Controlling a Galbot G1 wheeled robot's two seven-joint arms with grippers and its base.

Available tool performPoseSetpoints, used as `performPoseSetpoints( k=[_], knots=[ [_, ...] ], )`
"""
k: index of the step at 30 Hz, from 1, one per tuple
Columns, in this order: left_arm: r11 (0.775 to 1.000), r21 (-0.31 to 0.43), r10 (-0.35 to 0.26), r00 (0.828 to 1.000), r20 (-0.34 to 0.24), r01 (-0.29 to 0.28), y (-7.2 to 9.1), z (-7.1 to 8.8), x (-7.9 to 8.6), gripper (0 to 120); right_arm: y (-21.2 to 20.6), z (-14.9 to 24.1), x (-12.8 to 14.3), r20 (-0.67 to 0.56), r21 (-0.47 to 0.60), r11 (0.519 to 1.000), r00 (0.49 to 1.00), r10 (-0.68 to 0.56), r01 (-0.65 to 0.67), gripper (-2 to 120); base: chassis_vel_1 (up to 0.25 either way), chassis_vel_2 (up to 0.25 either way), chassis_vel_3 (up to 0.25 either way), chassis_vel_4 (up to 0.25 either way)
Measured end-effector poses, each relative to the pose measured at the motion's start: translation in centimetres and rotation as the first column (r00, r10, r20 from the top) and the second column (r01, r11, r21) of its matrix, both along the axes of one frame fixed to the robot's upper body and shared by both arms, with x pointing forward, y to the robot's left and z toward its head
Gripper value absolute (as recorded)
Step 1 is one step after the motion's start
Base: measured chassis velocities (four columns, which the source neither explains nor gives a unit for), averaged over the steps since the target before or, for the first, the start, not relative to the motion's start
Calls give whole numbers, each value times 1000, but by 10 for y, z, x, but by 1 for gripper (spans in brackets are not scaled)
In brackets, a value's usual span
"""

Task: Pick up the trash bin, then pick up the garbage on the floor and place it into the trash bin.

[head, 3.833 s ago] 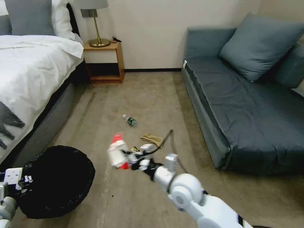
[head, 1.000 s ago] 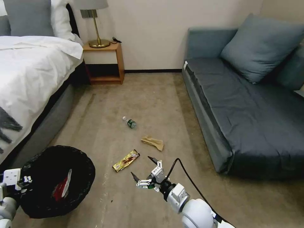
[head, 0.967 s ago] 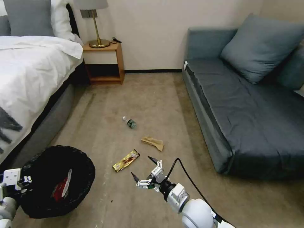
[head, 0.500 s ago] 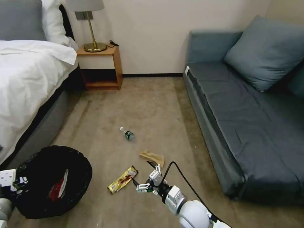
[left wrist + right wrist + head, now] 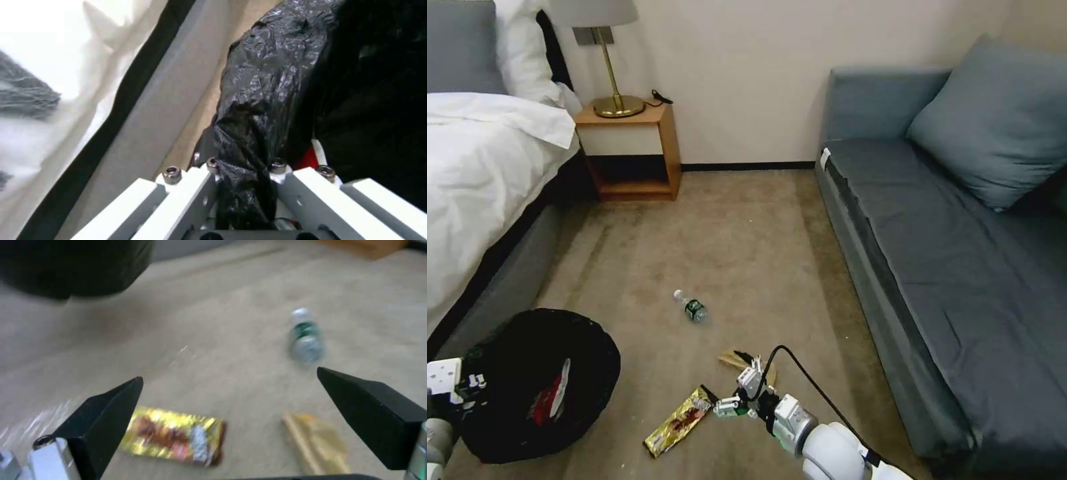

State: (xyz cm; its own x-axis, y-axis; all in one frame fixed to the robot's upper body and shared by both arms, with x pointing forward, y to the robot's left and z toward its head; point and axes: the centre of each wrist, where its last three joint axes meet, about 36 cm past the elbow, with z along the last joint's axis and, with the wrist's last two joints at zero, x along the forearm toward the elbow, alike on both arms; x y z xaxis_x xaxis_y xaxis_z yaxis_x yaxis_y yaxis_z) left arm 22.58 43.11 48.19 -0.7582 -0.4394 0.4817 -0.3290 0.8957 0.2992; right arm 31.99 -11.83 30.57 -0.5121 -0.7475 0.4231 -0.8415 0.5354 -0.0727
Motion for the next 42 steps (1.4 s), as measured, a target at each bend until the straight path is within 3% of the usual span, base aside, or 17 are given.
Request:
performPoseSetpoints(
  k=[6,9,10,12,14,16,22,32,42],
  knots=[
    [1000,5,3,1000,0,-3,0,2,-2,3,1,-18,32,2,-129,969,977,212,-210,100,9,-4,-6,6],
    [1000,6,6,1000,-2,-6,0,2,-3,3,3,-21,37,19,-148,960,970,242,-237,100,0,0,0,0],
    [1000,11,16,1000,-5,-16,2,3,-7,3,11,-31,55,56,-200,932,946,320,-303,100,0,0,0,0],
    [1000,12,19,1000,-5,-18,2,4,-8,3,13,-32,60,64,-212,925,940,334,-314,100,0,0,0,0],
    [1000,15,28,1000,-4,-28,4,5,-12,3,22,-40,82,118,-286,887,905,409,-363,100,0,0,0,0],
    [999,15,31,1000,-3,-31,4,5,-12,3,23,-42,86,131,-305,877,895,426,-372,100,0,0,0,0],
    [999,7,40,999,7,-40,1,6,-15,3,24,-72,110,194,-444,786,811,552,-429,100,0,0,0,0],
    [999,11,43,999,7,-43,-1,9,-20,3,39,-98,96,189,-475,729,752,632,-493,100,0,0,0,0],
    [999,9,39,999,11,-39,-3,10,-19,3,44,-121,90,187,-489,724,752,632,-487,100,0,0,0,0]
  ],
)
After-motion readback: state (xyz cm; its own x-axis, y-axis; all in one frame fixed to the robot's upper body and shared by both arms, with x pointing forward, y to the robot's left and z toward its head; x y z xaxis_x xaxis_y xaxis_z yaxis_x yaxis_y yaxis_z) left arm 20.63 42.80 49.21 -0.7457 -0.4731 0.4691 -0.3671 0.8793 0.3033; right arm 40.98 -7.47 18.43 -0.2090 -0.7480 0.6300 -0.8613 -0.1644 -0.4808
